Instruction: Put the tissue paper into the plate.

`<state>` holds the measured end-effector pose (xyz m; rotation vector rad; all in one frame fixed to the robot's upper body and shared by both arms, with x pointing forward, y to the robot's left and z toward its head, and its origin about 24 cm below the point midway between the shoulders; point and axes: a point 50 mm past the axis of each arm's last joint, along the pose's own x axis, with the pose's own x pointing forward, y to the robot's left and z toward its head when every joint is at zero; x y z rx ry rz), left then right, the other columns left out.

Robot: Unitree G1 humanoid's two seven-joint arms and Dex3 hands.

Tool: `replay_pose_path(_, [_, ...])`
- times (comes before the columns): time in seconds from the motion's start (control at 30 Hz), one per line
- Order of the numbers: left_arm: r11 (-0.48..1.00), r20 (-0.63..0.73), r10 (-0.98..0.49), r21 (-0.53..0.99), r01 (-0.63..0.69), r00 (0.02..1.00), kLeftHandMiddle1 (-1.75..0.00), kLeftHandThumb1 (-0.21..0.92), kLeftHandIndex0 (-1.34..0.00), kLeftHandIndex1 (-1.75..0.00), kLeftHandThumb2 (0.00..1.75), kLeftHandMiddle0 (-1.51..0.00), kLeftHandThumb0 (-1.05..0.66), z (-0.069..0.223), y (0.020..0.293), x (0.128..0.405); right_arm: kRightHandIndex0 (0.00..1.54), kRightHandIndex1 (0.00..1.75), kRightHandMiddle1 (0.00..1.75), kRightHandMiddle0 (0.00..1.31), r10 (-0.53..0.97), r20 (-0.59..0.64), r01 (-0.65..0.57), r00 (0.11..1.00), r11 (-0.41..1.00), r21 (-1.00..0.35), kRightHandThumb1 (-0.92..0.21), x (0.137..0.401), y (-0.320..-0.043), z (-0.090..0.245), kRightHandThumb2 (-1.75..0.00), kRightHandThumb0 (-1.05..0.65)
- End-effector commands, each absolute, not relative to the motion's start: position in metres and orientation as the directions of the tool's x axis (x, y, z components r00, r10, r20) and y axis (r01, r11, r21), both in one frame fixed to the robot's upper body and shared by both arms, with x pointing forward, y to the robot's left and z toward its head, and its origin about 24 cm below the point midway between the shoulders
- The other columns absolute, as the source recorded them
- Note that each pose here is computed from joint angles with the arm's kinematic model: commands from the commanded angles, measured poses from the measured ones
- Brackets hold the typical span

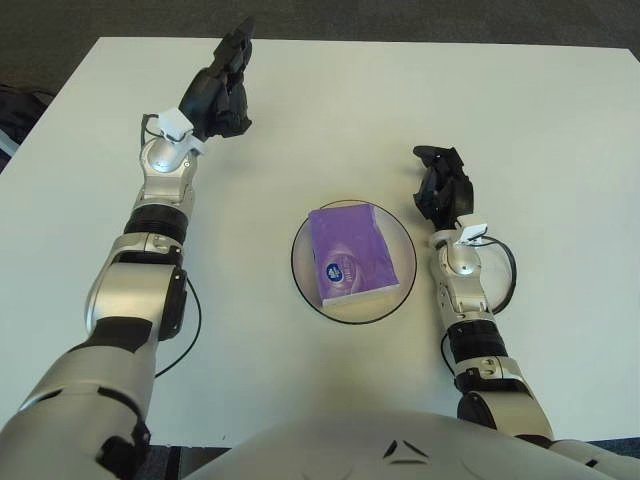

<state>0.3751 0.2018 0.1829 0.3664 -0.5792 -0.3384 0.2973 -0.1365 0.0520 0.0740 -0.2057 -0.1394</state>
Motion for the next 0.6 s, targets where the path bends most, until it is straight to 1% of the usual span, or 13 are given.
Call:
replay_pose_path(0.0, [0.896, 0.448, -0.365, 0.408, 0.176, 0.816, 0.0, 0.92, 0.0, 0.0, 1.19, 0.0, -1.05, 0.185, 0.202, 0.381, 0.54, 0.69, 1.03, 0.31, -0.167, -0.051, 0.171, 0.985, 0.983, 0.068, -0.92, 0.276, -0.141, -0.001, -0.84, -0.52])
replay_pose_path(0.07, [0.902, 0.433, -0.343, 0.401, 0.163, 0.834, 0.0, 0.92, 0.0, 0.0, 1.19, 0.0, -1.05, 0.182, 0.204, 0.383, 0.54, 0.68, 1.03, 0.32, -0.17, -0.051, 0.173, 0.984, 0.982, 0.069, -0.92, 0.276, -0.141, -0.001, -0.84, -0.52])
replay_pose_path(0.2, [0.915, 0.384, -0.285, 0.381, 0.131, 0.878, 0.0, 0.92, 0.0, 0.0, 1.18, 0.0, -1.05, 0.169, 0.218, 0.382, 0.55, 0.68, 1.03, 0.32, -0.171, -0.051, 0.175, 0.984, 0.982, 0.071, -0.92, 0.276, -0.141, 0.0, -0.83, -0.51])
replay_pose_path(0.47, [0.935, 0.347, -0.239, 0.336, 0.118, 0.907, 0.0, 0.92, 0.0, 0.0, 1.18, 0.0, -1.05, 0.16, 0.218, 0.384, 0.55, 0.67, 1.03, 0.31, -0.168, -0.048, 0.171, 0.985, 0.983, 0.068, -0.92, 0.275, -0.141, 0.0, -0.84, -0.51])
replay_pose_path(0.57, [0.945, 0.333, -0.22, 0.305, 0.116, 0.917, 0.0, 0.92, 0.0, 0.0, 1.18, 0.0, -1.05, 0.153, 0.216, 0.384, 0.55, 0.67, 1.03, 0.31, -0.168, -0.049, 0.172, 0.984, 0.983, 0.069, -0.92, 0.274, -0.142, 0.0, -0.84, -0.51])
